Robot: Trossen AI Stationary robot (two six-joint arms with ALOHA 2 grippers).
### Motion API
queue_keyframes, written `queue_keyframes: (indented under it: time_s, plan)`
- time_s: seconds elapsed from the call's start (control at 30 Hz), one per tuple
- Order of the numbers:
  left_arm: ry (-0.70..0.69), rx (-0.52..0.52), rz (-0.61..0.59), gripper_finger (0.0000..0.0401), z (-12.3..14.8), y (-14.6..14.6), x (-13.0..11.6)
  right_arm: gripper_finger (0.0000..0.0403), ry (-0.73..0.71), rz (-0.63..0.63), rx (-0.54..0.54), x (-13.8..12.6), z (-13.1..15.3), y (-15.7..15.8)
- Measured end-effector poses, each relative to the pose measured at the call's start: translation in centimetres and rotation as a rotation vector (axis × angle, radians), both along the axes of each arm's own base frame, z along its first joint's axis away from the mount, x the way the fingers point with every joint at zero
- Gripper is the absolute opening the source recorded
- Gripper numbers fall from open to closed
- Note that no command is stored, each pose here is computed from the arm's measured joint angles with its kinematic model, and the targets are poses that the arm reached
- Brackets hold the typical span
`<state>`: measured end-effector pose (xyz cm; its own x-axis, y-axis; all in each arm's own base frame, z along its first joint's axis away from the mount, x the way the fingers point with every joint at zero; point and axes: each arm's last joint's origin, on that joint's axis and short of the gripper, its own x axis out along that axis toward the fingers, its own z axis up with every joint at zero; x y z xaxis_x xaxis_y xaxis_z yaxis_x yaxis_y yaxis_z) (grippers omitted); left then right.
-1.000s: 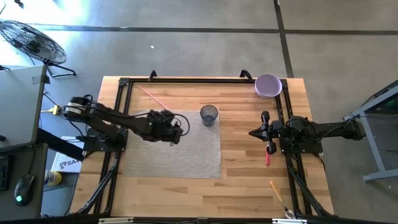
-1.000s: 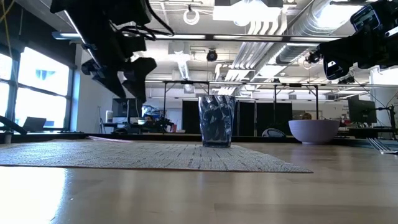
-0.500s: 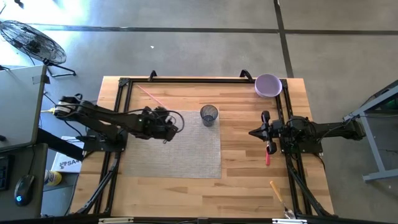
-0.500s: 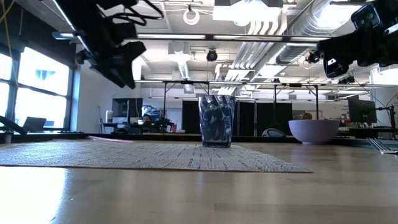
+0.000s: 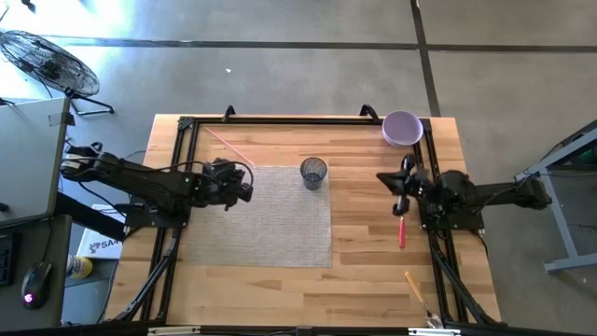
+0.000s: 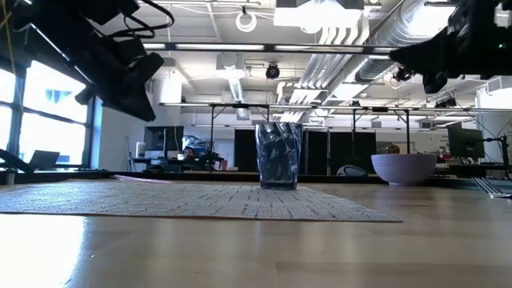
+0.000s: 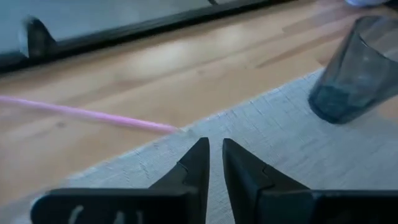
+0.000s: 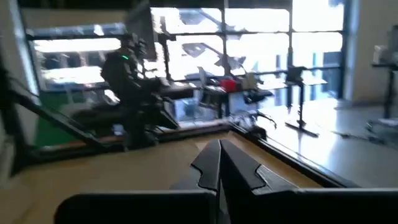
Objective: Pick & Place Utensil
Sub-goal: Put the purple bowl on the gray mat to the bottom left of the blue cup
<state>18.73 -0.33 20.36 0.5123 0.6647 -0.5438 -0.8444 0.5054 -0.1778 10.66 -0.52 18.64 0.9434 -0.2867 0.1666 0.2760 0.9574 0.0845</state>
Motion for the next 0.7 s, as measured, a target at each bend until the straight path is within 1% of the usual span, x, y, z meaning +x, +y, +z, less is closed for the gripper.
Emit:
queue_keyframes:
  time_s: [0.07,0.17,0.23,0.33,0.47,0.57,0.7]
  plan:
    - [-0.014,-0.023,-0.024,0.0036,-0.5,0.0,0.1,0.0001,0.045,-0.050,0.018,0.4,0.0,-0.1]
    - [-0.026,-0.032,-0.030,0.0035,-1.0,0.0,0.3,0.0001,0.115,-0.137,0.032,1.3,0.6,-0.3]
    - [-0.026,-0.030,-0.024,0.0035,-1.1,0.0,0.4,0.0001,0.187,-0.247,0.058,2.1,0.9,-0.7]
    - [-0.031,-0.034,-0.018,0.0035,-1.1,0.0,0.3,0.0001,0.323,-0.407,0.054,3.1,1.7,-1.5]
    - [-0.027,-0.053,-0.033,0.0035,-1.1,-0.1,0.4,0.0005,0.507,-0.597,0.137,4.3,3.0,-3.4]
    - [-0.019,-0.118,-0.085,0.0035,-1.2,-0.3,0.4,0.0023,0.625,-0.679,0.207,5.1,4.3,-5.1]
    - [-0.006,-0.220,-0.168,0.0035,-1.4,-0.6,0.5,0.0067,0.739,-0.714,0.262,6.7,5.6,-7.3]
